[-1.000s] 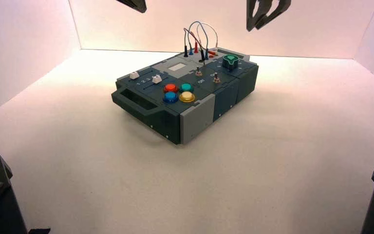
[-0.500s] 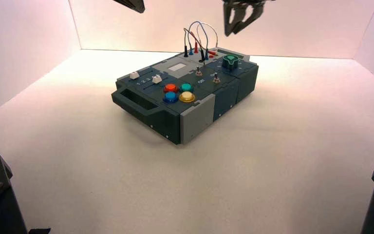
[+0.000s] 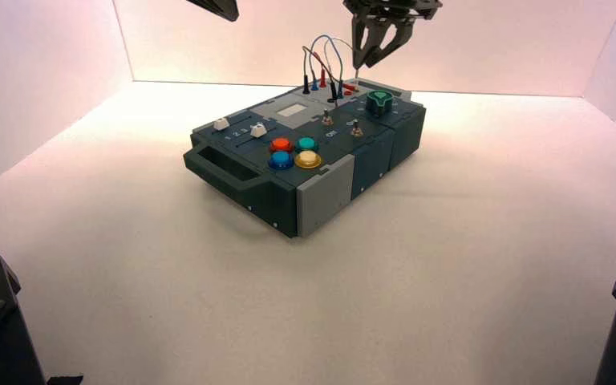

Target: Pull the blue wire.

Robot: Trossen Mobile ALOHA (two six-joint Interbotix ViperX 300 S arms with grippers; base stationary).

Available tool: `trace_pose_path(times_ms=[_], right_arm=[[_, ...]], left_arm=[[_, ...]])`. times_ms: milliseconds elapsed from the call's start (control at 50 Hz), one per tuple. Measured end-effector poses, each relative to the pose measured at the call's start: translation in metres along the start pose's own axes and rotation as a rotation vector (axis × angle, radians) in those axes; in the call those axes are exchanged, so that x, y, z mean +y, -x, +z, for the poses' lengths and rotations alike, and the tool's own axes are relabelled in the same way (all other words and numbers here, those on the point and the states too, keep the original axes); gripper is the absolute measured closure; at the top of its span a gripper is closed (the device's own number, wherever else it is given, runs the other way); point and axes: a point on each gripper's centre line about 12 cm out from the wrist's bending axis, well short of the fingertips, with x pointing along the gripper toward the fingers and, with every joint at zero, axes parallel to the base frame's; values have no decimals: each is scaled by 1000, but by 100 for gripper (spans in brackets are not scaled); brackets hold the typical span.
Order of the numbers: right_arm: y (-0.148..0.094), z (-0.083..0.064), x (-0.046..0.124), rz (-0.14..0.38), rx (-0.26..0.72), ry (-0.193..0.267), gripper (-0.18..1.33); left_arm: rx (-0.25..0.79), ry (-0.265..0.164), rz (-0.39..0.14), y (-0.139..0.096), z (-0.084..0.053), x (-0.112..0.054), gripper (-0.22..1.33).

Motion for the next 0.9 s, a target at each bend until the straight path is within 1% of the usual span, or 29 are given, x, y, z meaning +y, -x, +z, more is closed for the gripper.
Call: trace_pose_path(times_ms=[200,580,900], right_arm=[[-12,3,-1,12,22,-1,37],[-23,17,1,29,41,16,37],[-33,18,0,33,57,17,37]], left_arm=[[0,1,1,0,0,1,128],[0,1,1,0,0,1,128],[2,1,1,0,0,1,127]])
